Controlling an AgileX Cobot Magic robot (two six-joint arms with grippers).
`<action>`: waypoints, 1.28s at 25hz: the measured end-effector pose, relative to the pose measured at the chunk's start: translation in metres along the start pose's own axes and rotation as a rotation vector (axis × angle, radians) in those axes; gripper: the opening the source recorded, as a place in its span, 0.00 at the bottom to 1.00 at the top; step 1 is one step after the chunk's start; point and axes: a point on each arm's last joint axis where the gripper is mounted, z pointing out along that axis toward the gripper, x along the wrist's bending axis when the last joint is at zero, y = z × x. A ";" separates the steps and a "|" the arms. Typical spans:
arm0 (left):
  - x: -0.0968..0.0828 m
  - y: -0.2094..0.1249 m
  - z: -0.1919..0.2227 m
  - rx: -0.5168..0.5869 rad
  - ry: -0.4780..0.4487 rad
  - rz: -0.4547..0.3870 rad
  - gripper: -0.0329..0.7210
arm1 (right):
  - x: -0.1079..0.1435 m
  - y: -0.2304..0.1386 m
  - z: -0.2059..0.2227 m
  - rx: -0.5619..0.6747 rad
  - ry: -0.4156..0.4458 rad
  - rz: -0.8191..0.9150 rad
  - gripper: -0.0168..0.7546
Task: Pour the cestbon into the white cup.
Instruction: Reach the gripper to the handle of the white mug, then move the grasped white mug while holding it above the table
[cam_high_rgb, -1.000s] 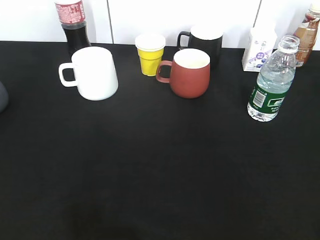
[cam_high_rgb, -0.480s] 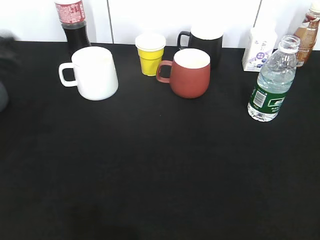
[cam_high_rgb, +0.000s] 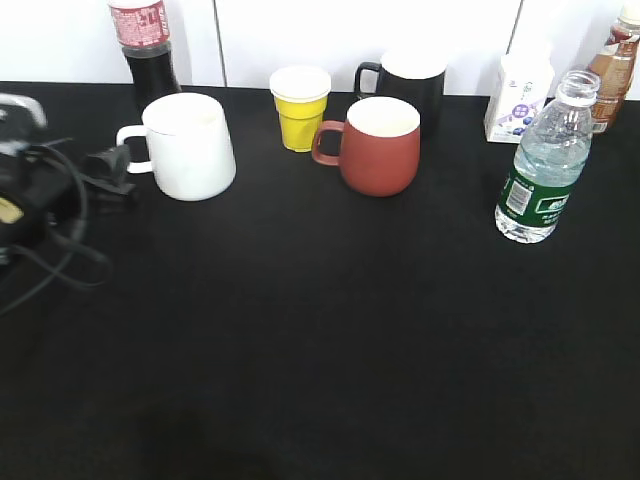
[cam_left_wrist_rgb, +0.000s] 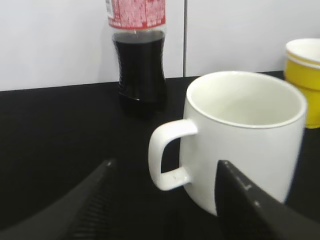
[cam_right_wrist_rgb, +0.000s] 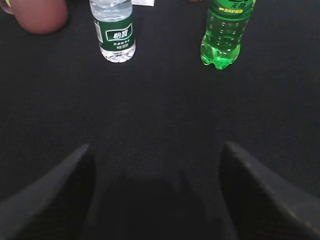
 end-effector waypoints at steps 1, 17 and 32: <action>-0.001 -0.005 0.006 0.004 0.002 0.004 0.66 | 0.000 0.000 0.000 0.000 0.000 0.000 0.78; 0.011 -0.023 0.042 0.023 0.023 0.025 0.63 | 0.000 0.000 0.000 0.000 0.000 0.000 0.78; 0.032 -0.022 0.118 -0.096 -0.086 0.084 0.11 | 0.000 0.000 0.000 0.000 0.000 0.000 0.78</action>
